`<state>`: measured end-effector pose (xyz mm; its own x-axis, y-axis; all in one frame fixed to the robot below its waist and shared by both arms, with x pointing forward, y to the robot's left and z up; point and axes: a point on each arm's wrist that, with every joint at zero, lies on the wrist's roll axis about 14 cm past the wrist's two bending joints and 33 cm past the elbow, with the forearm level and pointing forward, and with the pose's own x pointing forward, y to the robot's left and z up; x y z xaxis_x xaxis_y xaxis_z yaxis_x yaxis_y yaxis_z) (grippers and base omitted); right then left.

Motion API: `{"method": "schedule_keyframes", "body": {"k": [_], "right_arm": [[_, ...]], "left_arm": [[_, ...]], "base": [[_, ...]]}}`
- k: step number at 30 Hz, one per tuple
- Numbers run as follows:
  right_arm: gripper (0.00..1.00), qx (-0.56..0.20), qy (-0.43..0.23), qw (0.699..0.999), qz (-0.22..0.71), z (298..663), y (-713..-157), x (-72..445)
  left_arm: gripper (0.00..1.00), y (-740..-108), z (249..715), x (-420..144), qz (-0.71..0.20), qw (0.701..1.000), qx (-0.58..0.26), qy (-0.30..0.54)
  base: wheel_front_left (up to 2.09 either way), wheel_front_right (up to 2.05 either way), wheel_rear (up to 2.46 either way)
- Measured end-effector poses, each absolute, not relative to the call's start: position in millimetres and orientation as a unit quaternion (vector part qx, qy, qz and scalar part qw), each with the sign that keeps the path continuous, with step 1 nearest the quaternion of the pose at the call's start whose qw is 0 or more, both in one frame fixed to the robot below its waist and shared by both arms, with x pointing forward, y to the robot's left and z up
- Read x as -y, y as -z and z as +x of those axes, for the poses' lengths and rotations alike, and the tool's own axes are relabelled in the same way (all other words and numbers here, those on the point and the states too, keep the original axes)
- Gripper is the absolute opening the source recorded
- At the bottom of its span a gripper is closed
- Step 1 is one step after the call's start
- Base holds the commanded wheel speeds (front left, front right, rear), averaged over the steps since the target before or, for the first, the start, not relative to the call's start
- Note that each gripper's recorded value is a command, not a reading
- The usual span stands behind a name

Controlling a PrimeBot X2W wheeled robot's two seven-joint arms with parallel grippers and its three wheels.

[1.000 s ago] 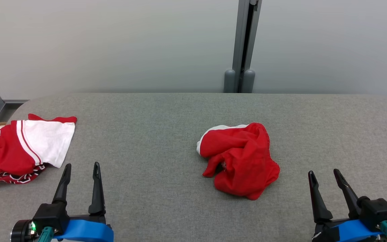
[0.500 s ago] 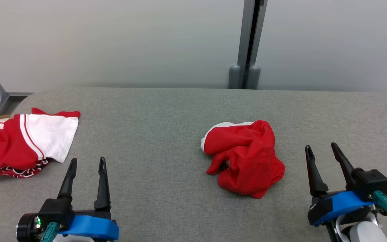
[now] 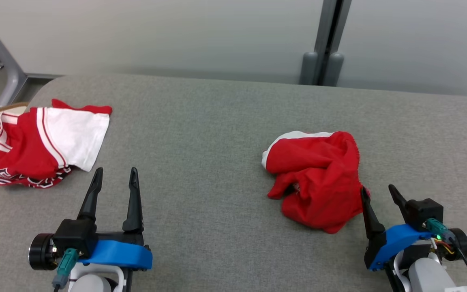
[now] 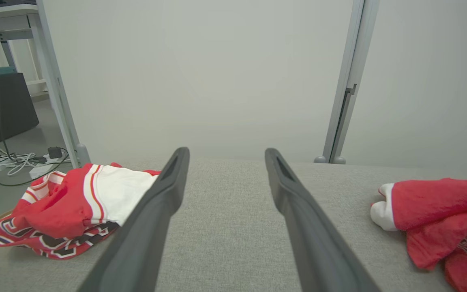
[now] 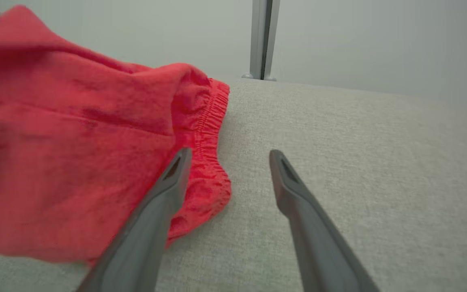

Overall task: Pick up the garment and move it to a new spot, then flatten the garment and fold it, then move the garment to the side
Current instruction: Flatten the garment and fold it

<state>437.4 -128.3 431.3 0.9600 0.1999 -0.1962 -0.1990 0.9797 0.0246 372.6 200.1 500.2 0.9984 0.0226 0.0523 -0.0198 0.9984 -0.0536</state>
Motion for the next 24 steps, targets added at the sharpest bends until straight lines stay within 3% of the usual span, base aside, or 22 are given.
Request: {"method": "schedule_keyframes", "body": {"k": [10, 11, 12, 13, 14, 20, 24], "right_arm": [[1.00, -0.187, -0.121, 0.975, 0.008, 436, -375, 109], [0.75, -0.191, -0.122, 0.974, 0.010, 436, -373, 108], [0.30, -0.193, -0.119, 0.974, 0.015, 436, -372, 108], [0.07, -0.195, -0.119, 0.973, 0.017, 437, -372, 108], [0.00, -0.195, -0.118, 0.974, 0.019, 437, -372, 108], [0.00, -0.162, -0.086, 0.983, 0.033, 446, -393, 129], [0.00, -0.103, -0.018, 0.994, 0.020, 456, -429, 192]], "left_arm": [[1.00, -490, 375, -211, -0.026, 0.999, 0.011, -0.029], [1.00, -490, 375, -212, -0.025, 0.999, 0.011, -0.030], [1.00, -490, 375, -212, -0.025, 0.999, 0.011, -0.031], [1.00, -490, 375, -213, -0.026, 0.999, 0.011, -0.032], [1.00, -490, 376, -212, -0.026, 0.999, 0.011, -0.032], [1.00, -491, 381, -203, -0.028, 0.999, 0.014, -0.018], [1.00, -497, 384, -195, -0.032, 0.999, 0.023, -0.005]], "base": [[0.00, 0.00, 0.00], [0.00, 0.00, 0.00], [0.00, 0.00, 0.00], [0.00, 0.00, 0.00], [0.00, 0.00, 0.00], [0.00, 0.00, 0.00], [0.00, 0.00, 0.00]]}}
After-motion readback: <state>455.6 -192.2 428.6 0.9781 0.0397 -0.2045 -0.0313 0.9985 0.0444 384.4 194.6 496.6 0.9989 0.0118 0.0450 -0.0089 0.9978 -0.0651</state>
